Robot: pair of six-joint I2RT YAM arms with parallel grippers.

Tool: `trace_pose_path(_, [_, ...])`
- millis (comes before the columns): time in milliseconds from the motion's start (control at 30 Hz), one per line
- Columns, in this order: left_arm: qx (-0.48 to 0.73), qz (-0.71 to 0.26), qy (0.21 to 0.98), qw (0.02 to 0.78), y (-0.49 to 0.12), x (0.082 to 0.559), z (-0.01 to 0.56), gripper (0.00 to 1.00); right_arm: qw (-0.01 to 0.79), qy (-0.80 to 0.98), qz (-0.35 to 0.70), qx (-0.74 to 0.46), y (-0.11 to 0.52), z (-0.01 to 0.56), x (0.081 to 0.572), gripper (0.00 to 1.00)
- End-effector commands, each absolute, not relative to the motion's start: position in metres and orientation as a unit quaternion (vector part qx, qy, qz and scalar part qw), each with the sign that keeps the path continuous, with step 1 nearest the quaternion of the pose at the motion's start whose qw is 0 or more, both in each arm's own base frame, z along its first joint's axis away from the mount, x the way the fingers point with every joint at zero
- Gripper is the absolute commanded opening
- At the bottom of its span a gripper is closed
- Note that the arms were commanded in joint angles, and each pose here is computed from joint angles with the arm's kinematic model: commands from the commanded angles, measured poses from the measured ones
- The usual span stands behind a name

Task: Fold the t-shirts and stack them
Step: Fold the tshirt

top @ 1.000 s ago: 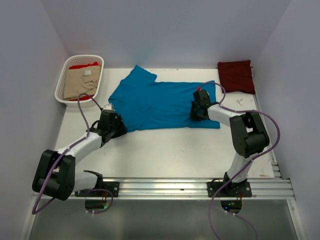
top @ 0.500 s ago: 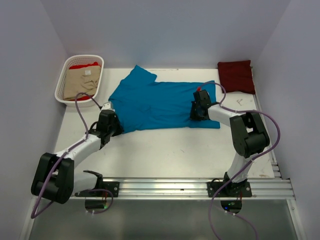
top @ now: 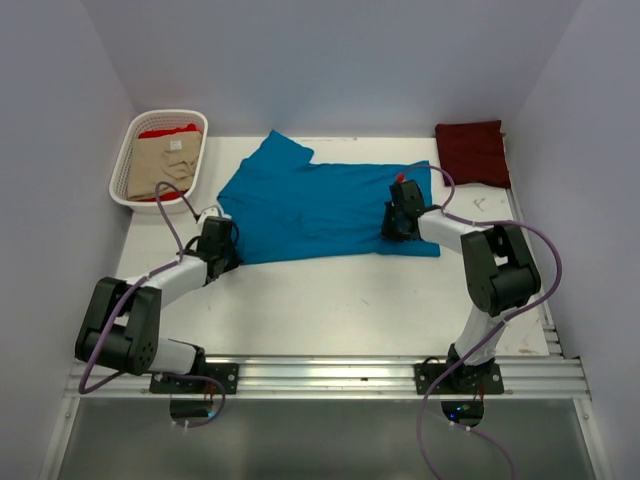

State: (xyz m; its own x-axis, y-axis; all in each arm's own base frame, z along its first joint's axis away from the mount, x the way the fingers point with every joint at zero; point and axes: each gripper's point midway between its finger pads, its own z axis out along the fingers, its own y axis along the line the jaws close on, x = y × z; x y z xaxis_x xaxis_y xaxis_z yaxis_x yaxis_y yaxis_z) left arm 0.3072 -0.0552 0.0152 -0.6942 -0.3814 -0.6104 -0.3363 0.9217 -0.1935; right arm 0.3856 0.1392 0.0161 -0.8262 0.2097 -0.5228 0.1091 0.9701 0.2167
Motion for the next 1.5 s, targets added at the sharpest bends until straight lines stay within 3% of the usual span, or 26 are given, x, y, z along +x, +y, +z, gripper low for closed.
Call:
trace_pose_path(0, [-0.225,0.044,0.921,0.314,-0.024,0.292,0.012,0.0,0.233,0.967,0.033,0.095,0.11,-0.014,0.358,0.0])
trace_pose_path(433, [-0.235,-0.006,0.928,0.288,-0.04,0.274,0.035,0.0,0.222,0.967,0.012,0.126,0.091,-0.018,0.356,0.0])
trace_pose_path(633, [-0.207,-0.112,0.862,0.448,-0.058,0.305,0.127,0.01,0.246,0.961,0.066,0.111,0.108,0.0,0.361,0.0])
trace_pose_path(667, [-0.198,-0.127,0.848,0.474,-0.06,0.308,0.145,0.1,0.263,0.955,0.08,0.107,0.112,0.011,0.365,0.0])
trace_pose_path(800, [-0.149,-0.157,0.84,0.497,-0.076,0.323,0.168,0.15,0.312,0.937,0.12,0.099,0.121,0.043,0.374,0.0])
trace_pose_path(833, [-0.136,-0.171,0.835,0.504,-0.083,0.33,0.174,0.23,0.315,0.936,0.121,0.099,0.121,0.047,0.374,0.0])
trace_pose_path(900, [-0.108,-0.2,0.848,0.479,-0.1,0.336,0.158,0.26,0.325,0.933,0.111,0.106,0.117,0.061,0.375,0.0])
trace_pose_path(933, [-0.103,-0.215,0.845,0.479,-0.106,0.342,0.157,0.35,0.328,0.933,0.097,0.112,0.112,0.064,0.376,0.0])
trace_pose_path(1033, [-0.093,-0.25,0.859,0.436,-0.126,0.355,0.126,0.46,0.337,0.929,0.005,0.154,0.077,0.077,0.376,0.0])
trace_pose_path(1133, [-0.088,-0.276,0.859,0.422,-0.139,0.365,0.113,0.49,0.336,0.924,-0.048,0.174,0.057,0.083,0.373,0.0])
trace_pose_path(1233, [-0.084,-0.283,0.862,0.412,-0.145,0.375,0.104,0.47,0.328,0.927,-0.051,0.174,0.057,0.076,0.376,0.0])
trace_pose_path(1467, [-0.092,-0.268,0.868,0.408,-0.142,0.389,0.083,0.28,0.308,0.935,-0.014,0.176,0.076,0.046,0.389,0.0])
